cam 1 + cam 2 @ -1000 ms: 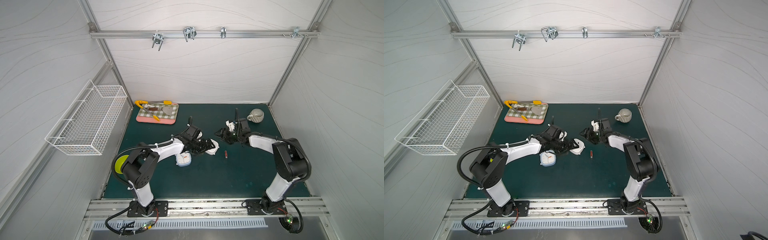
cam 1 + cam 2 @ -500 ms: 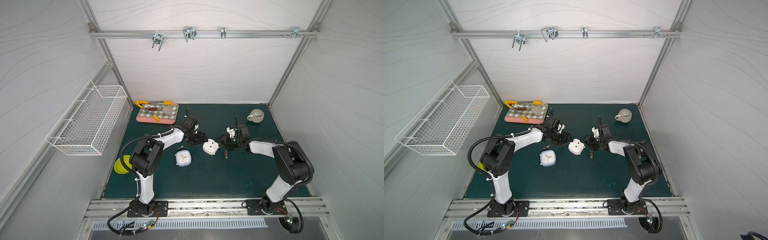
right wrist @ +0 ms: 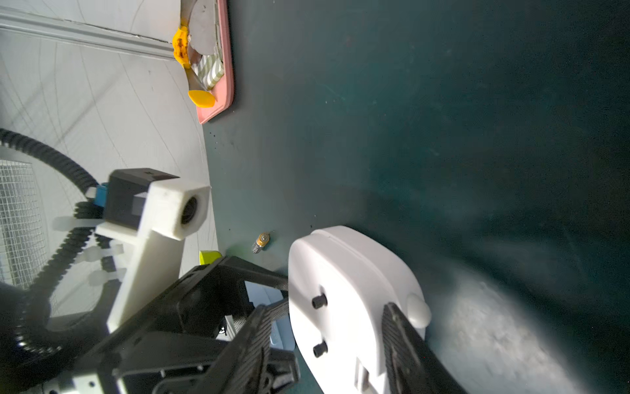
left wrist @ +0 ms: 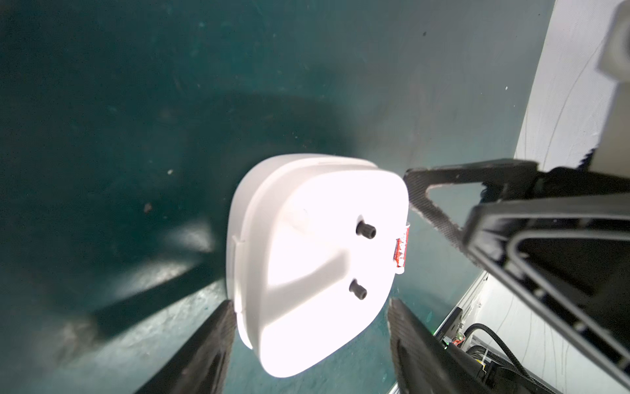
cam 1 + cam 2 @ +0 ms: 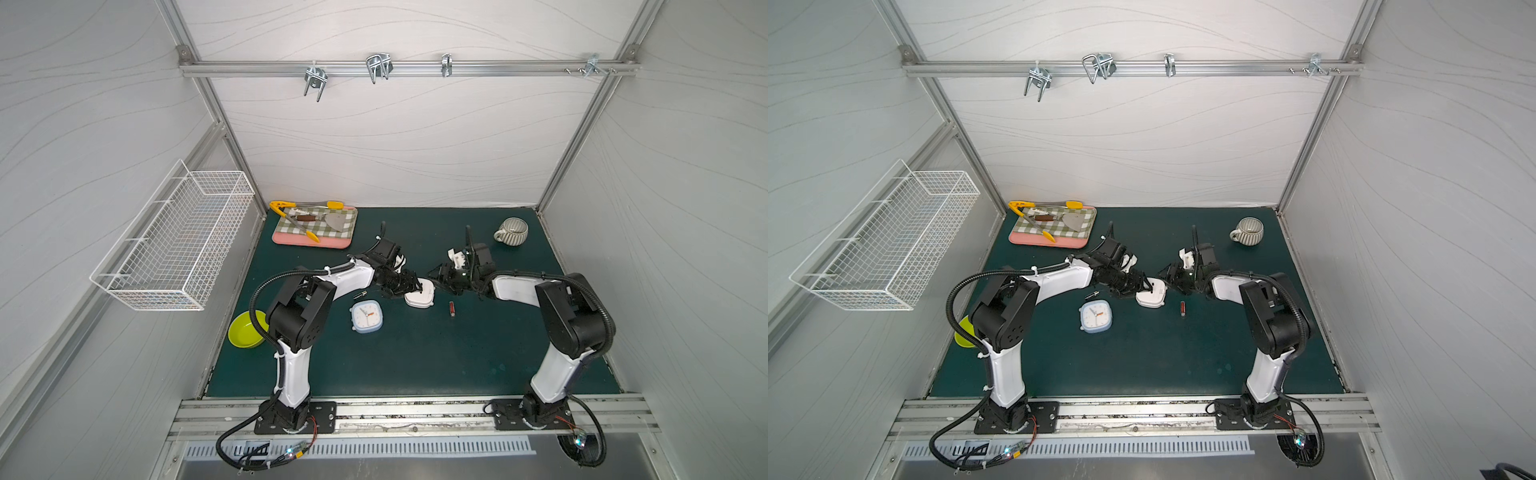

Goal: Insert the battery into the alarm
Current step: Adjust the alarm at the center of the board.

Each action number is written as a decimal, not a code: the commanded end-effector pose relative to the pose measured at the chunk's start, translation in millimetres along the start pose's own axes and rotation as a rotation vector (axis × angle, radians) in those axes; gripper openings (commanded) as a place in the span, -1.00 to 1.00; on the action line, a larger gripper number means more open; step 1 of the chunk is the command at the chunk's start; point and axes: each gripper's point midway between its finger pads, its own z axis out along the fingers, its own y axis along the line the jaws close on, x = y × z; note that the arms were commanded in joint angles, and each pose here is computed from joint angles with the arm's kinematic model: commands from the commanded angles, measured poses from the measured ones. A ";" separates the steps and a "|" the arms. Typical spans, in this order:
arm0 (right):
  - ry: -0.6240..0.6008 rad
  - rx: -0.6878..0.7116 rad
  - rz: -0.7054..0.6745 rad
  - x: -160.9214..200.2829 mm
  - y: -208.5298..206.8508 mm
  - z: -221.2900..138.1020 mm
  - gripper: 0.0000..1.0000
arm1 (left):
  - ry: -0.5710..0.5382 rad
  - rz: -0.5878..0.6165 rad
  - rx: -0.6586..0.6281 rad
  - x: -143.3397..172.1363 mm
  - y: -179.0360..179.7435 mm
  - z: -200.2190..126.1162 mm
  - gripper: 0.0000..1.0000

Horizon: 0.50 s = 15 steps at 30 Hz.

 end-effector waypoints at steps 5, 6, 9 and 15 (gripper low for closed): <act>0.024 0.037 -0.095 6.8 9.4 -19.5 0.11 | -0.093 -0.026 0.018 -6.6 -9.0 -24.0 0.58; 0.016 0.059 -0.106 7.0 7.8 -23.4 0.12 | -0.108 -0.029 0.012 -9.6 -8.2 -27.7 0.64; 0.011 0.109 -0.149 10.6 7.0 -33.7 0.11 | -0.135 -0.039 -0.009 -18.3 -6.5 -35.4 0.99; 0.047 0.159 -0.161 17.3 7.1 -36.8 0.04 | -0.159 -0.017 -0.014 -39.6 -8.3 -34.7 0.91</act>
